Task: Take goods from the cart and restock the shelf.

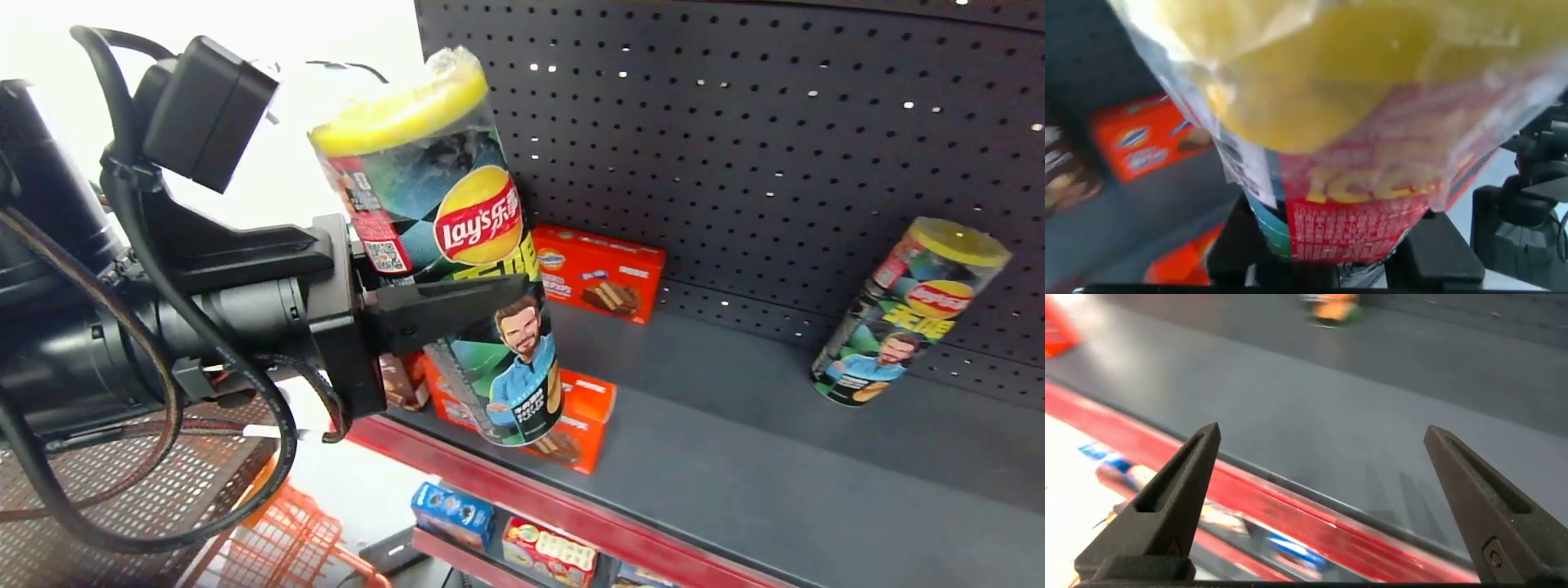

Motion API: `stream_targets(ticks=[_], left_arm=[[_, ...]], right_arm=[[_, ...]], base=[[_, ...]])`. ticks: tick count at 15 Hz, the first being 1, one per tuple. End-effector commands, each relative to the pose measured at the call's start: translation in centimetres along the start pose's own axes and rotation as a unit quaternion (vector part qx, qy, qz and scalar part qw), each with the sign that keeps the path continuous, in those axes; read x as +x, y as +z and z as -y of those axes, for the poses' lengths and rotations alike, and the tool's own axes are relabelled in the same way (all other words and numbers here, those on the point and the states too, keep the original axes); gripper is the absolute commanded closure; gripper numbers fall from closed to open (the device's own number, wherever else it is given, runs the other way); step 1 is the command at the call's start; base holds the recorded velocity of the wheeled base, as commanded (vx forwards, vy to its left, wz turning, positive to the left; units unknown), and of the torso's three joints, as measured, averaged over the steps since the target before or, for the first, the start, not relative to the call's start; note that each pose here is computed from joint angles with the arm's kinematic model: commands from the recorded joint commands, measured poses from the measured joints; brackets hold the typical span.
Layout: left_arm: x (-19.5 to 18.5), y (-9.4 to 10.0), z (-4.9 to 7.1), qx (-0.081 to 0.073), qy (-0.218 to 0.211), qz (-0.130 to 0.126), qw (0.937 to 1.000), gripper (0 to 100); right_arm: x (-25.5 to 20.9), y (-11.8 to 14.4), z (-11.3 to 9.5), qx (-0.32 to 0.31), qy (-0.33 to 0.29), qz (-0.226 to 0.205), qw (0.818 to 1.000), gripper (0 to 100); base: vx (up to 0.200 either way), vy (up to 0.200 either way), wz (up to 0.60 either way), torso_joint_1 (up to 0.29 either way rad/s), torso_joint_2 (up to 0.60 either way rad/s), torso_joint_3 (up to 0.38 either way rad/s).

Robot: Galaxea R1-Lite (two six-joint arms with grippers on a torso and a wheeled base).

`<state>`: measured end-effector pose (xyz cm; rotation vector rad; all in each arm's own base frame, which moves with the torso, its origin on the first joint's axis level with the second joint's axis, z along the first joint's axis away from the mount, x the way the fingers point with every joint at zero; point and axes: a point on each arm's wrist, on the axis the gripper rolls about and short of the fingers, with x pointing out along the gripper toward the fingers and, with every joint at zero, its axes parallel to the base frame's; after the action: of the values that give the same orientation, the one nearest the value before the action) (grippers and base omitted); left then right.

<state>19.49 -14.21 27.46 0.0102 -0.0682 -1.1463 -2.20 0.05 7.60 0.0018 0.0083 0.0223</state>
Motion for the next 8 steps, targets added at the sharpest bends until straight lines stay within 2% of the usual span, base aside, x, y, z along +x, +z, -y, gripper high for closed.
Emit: stream_targets(ticks=[1,6,8], left_arm=[[0.83,-0.02,-0.53,-0.001,0.000,-0.001,1.0000,100],[1.19,-0.04,-0.81,0.000,0.001,-0.001,1.0000,100],[1.14,-0.26,-0.82,-0.002,0.001,-0.004,1.0000,100]], right_arm=[[0.01,0.01,0.00,0.000,0.000,0.000,1.000,0],[0.01,0.01,0.00,0.000,0.000,0.000,1.000,0],[0.01,0.01,0.00,0.000,0.000,0.000,1.000,0]], base=[[0.000,0.000,-0.60,0.002,0.01,0.007],[0.000,0.000,-0.60,0.003,0.00,0.003],[0.000,0.000,0.00,0.000,0.00,0.000]])
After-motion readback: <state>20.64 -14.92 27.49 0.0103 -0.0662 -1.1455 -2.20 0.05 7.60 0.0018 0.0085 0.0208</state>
